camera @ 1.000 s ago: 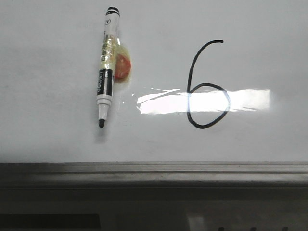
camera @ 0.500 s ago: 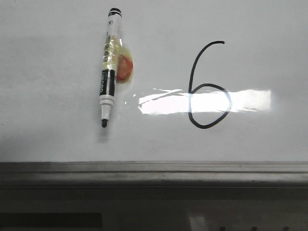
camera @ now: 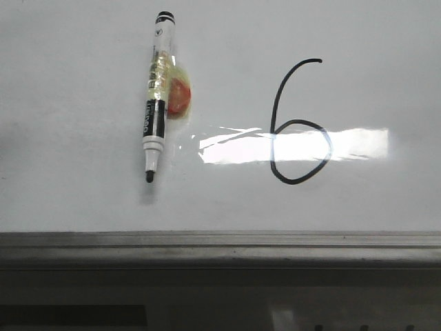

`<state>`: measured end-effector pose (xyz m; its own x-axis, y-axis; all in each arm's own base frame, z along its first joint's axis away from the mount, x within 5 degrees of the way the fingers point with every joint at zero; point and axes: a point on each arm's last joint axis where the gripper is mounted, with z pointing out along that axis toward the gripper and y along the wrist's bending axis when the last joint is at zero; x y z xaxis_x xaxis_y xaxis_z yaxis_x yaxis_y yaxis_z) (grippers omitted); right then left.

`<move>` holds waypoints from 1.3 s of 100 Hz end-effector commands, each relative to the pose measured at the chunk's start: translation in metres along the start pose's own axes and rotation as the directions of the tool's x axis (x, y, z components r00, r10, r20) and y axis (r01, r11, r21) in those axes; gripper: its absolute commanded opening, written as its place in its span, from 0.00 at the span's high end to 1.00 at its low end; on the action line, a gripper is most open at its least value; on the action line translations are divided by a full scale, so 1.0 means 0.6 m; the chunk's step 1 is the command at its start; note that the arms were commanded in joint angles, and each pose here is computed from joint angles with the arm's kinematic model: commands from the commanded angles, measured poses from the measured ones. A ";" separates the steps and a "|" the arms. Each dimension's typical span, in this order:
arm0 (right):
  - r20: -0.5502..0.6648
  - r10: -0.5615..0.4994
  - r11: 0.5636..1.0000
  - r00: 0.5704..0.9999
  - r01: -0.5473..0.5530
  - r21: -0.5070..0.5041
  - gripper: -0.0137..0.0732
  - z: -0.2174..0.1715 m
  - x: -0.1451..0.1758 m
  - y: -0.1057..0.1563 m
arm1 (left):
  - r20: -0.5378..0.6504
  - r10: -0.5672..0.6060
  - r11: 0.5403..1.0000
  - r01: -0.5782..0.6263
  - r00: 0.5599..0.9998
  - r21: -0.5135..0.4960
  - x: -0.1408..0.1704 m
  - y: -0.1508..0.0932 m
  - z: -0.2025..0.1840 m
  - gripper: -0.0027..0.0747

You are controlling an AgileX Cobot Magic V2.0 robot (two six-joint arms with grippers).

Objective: Write number 6 on whiteboard

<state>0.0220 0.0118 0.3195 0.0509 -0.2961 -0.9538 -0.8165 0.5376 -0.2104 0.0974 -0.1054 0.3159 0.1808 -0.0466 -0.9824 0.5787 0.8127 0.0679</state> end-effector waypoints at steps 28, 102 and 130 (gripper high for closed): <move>0.079 -0.012 1.000 0.997 0.011 0.009 0.92 -0.002 -0.021 -0.003 | 0.111 0.010 0.996 0.001 0.994 -0.093 0.071 0.052 -0.089 0.99; 0.079 -0.012 1.000 0.997 0.011 0.009 0.92 -0.002 -0.021 -0.003 | -0.321 -0.109 0.901 -0.043 0.941 -0.433 0.195 0.072 -0.190 0.99; 0.079 -0.012 1.000 0.997 0.011 0.009 0.92 -0.002 -0.021 -0.003 | -0.312 -0.112 0.898 -0.039 0.943 -0.438 0.194 0.073 -0.190 0.99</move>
<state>0.0220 0.0118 0.3195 0.0509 -0.2961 -0.9538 -0.8165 0.5376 -0.2104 0.0530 -0.0097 0.1844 -0.2132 0.0783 -0.9739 0.1763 0.9835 0.0405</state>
